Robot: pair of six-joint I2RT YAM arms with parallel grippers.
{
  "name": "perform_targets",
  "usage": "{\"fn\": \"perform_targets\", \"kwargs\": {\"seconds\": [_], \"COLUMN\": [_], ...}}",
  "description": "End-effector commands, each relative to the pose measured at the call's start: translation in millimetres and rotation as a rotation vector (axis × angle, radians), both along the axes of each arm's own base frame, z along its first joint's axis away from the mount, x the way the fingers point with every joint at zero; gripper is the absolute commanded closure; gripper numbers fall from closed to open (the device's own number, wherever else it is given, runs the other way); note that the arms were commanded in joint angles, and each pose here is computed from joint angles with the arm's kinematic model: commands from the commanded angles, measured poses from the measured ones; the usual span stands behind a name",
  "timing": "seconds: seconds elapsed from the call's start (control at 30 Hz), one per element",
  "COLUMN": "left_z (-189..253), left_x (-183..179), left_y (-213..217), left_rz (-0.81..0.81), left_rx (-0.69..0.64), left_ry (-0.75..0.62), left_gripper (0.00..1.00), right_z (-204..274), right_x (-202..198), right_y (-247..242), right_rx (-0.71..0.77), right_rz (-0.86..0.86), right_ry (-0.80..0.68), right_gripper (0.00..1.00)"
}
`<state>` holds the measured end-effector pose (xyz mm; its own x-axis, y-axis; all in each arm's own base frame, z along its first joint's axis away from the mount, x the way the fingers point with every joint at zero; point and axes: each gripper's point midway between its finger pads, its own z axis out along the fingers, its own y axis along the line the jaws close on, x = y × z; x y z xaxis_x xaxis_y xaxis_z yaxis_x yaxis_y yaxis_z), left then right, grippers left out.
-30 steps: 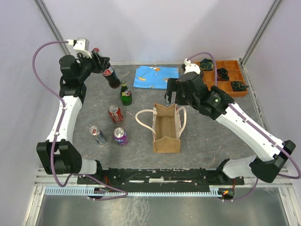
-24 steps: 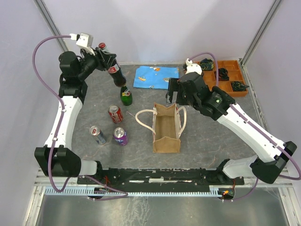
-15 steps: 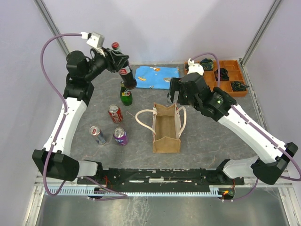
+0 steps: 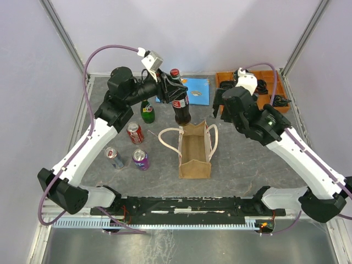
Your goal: Place the beverage into the canvas bag
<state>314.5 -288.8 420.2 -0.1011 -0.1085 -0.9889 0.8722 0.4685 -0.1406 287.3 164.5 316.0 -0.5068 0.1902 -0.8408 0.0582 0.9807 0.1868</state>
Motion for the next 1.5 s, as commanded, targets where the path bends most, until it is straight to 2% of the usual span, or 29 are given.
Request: {"fn": "perform_targets", "kwargs": {"seconds": [0.0, 0.33, 0.67, 1.1, 1.47], "left_z": [72, 24, -32, -101, -116], "left_x": [-24, -42, -42, -12, 0], "left_y": [-5, -53, -81, -99, -108], "left_rz": [-0.038, -0.138, -0.148, -0.063, -0.033], "left_rx": [-0.137, -0.116, -0.083, -0.012, 0.050], "left_ry": [-0.192, -0.119, -0.072, -0.100, -0.182], "left_gripper": [0.97, 0.97, 0.97, 0.97, 0.97], "right_z": [25, 14, 12, 15, 13], "right_x": [-5, -11, -19, -24, -24], "right_y": [-31, -57, -66, -73, -81], "right_rx": [0.014, 0.006, 0.026, 0.026, 0.026], "right_rz": [-0.113, -0.202, -0.225, -0.239, -0.262], "right_ry": [-0.077, -0.028, -0.016, -0.022, -0.022], "right_gripper": [0.01, 0.01, 0.01, 0.01, 0.01]}}
